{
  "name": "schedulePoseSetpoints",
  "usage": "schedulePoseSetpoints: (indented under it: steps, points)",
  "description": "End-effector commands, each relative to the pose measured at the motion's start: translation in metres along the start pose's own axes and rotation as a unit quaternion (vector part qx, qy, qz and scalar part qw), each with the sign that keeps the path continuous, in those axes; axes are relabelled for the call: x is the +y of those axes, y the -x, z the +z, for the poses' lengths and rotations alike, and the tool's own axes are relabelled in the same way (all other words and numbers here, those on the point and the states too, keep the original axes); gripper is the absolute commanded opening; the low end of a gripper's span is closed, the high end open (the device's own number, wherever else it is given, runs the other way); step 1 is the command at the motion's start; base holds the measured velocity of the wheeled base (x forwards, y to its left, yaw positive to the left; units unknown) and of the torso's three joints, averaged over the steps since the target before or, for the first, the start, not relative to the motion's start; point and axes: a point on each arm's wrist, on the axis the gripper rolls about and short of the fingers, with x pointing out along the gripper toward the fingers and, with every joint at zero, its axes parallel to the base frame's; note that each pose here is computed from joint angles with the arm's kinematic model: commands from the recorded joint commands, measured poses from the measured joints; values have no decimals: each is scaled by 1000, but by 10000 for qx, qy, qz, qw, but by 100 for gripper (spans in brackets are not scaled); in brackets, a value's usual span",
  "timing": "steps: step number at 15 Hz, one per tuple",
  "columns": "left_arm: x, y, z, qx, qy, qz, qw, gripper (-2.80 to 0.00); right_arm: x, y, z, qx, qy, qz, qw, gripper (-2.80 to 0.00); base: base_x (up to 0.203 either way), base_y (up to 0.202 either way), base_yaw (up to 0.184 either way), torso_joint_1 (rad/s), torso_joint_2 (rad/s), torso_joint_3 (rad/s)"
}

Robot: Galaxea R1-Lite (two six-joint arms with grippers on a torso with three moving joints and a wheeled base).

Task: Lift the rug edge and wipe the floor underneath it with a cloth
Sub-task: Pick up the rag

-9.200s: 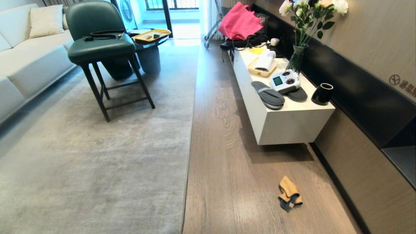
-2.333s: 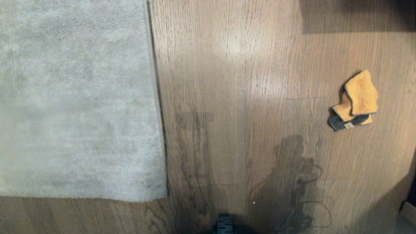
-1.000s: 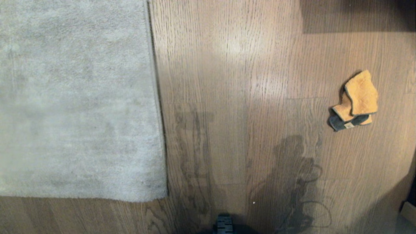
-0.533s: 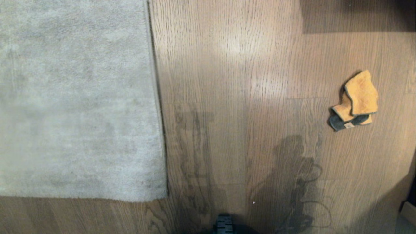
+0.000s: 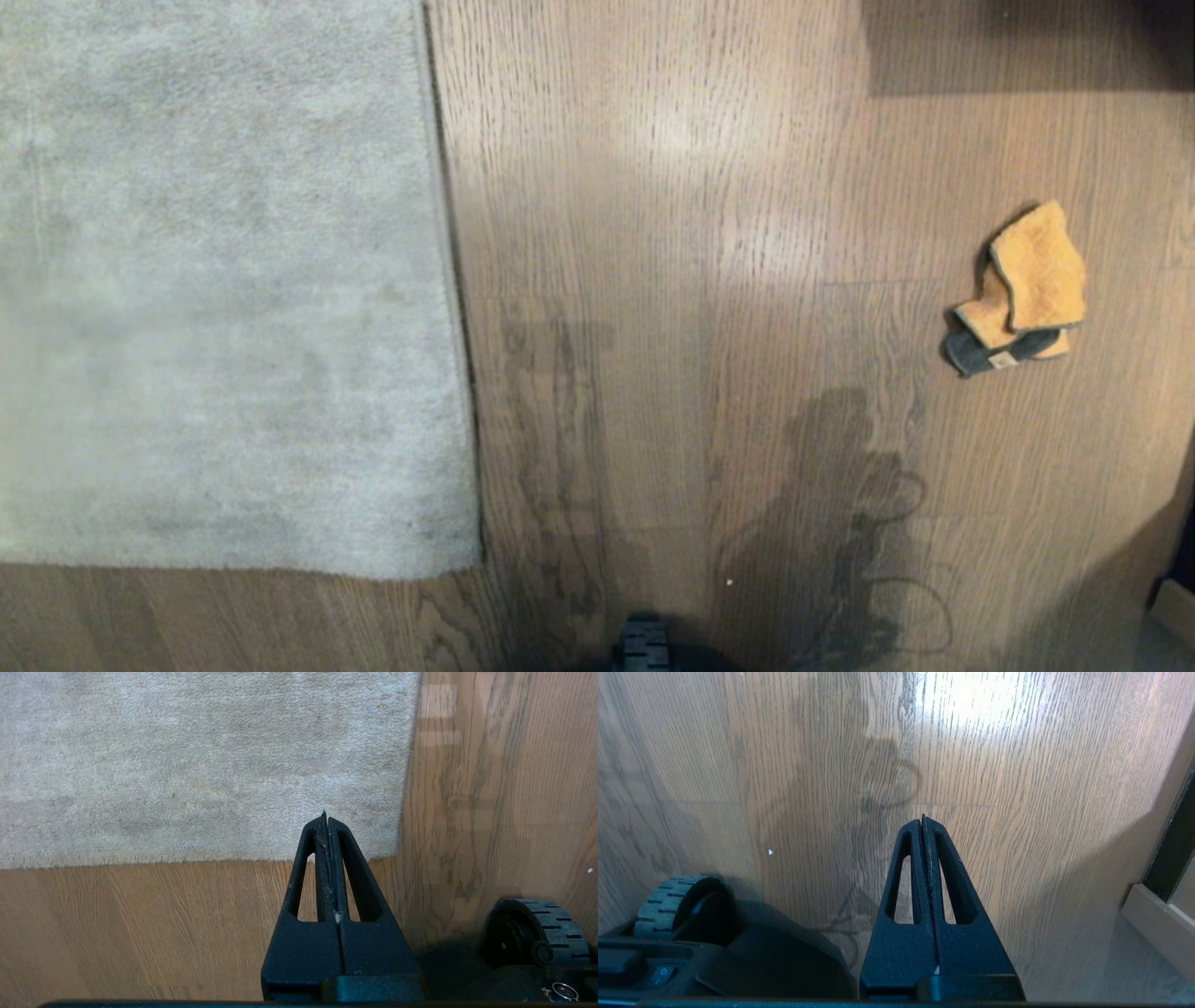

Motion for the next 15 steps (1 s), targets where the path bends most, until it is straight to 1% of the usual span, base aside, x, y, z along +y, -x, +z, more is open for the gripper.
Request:
schedulePoseSetpoints:
  steps: [1, 3, 5, 8, 12, 15]
  points:
    - [0, 0, 0, -1, 0, -1, 10000, -280, 0, 0, 2, 24, 101, 62, 9999, -280, 0, 0, 0, 0, 0, 0]
    - [0, 0, 0, -1, 0, -1, 10000, -280, 0, -1, 3, 76, 208, 109, 9997, -280, 0, 0, 0, 0, 0, 0]
    - [0, 0, 0, -1, 0, -1, 10000, -280, 0, -1, 5, 92, 221, 124, 9996, -280, 0, 0, 0, 0, 0, 0]
    - [0, 0, 0, -1, 0, -1, 10000, -280, 1, -3, 16, 115, 210, 505, 9984, -280, 0, 0, 0, 0, 0, 0]
    - [0, 0, 0, -1, 0, -1, 10000, -280, 0, -11, 34, 330, 181, 649, 9972, -280, 0, 0, 0, 0, 0, 0]
    - [0, 0, 0, -1, 0, -1, 10000, -280, -1, -20, 48, 511, 172, 905, 9944, -280, 0, 0, 0, 0, 0, 0]
